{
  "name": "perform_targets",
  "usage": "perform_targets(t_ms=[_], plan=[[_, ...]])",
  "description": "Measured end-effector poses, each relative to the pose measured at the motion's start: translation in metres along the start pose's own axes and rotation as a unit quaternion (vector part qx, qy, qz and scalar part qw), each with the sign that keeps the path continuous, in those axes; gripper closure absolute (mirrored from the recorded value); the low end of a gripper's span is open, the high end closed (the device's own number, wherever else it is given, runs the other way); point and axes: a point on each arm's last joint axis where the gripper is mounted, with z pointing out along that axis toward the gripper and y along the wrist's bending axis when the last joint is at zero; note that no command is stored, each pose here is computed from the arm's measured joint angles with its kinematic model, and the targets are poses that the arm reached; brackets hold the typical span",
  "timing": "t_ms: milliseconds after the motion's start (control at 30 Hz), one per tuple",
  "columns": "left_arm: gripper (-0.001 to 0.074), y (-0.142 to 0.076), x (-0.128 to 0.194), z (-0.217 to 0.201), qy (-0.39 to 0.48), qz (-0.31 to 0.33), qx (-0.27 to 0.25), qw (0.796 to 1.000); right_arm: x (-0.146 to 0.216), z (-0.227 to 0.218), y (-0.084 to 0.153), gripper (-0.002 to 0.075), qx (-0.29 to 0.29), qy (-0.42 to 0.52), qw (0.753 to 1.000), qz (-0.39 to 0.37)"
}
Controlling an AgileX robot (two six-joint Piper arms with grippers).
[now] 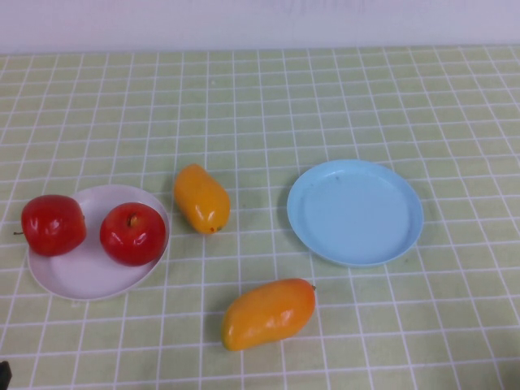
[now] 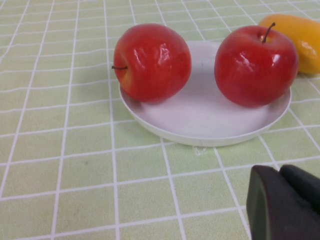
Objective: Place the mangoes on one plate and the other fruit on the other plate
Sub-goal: Put another type of fruit in the right plate
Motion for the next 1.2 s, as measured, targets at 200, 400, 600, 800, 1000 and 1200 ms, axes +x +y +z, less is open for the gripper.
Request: perform_targets(t_ms=[200,400,600,800,1000,1200], plan=[[0.0731,0.0,0.0,0.0,0.001,0.0,0.0,1.0,0.0,0.0,0.0,0.0742,0.0,0.0,1.0,0.0],[0.0731,0.0,0.0,0.0,0.001,0.0,0.0,1.0,0.0,0.0,0.0,0.0742,0.0,0.0,1.0,0.0],[0.0731,0.0,0.0,0.0,0.001,0.0,0.0,1.0,0.0,0.0,0.0,0.0742,0.0,0.0,1.0,0.0],[0.0731,0.0,0.0,0.0,0.001,0.0,0.0,1.0,-0.008,0.0,0.001,0.0742,-0.008,-0.045,0.999,0.023],[0.0731,0.0,0.0,0.0,0.001,0.0,0.0,1.0,-0.03,-0.005,0.002,0.0743,-0.052,-0.158,0.952,0.256],[0.0731,0.0,0.0,0.0,0.001,0.0,0.0,1.0,-0.033,-0.006,0.0,0.0743,-0.061,-0.172,0.925,0.333]])
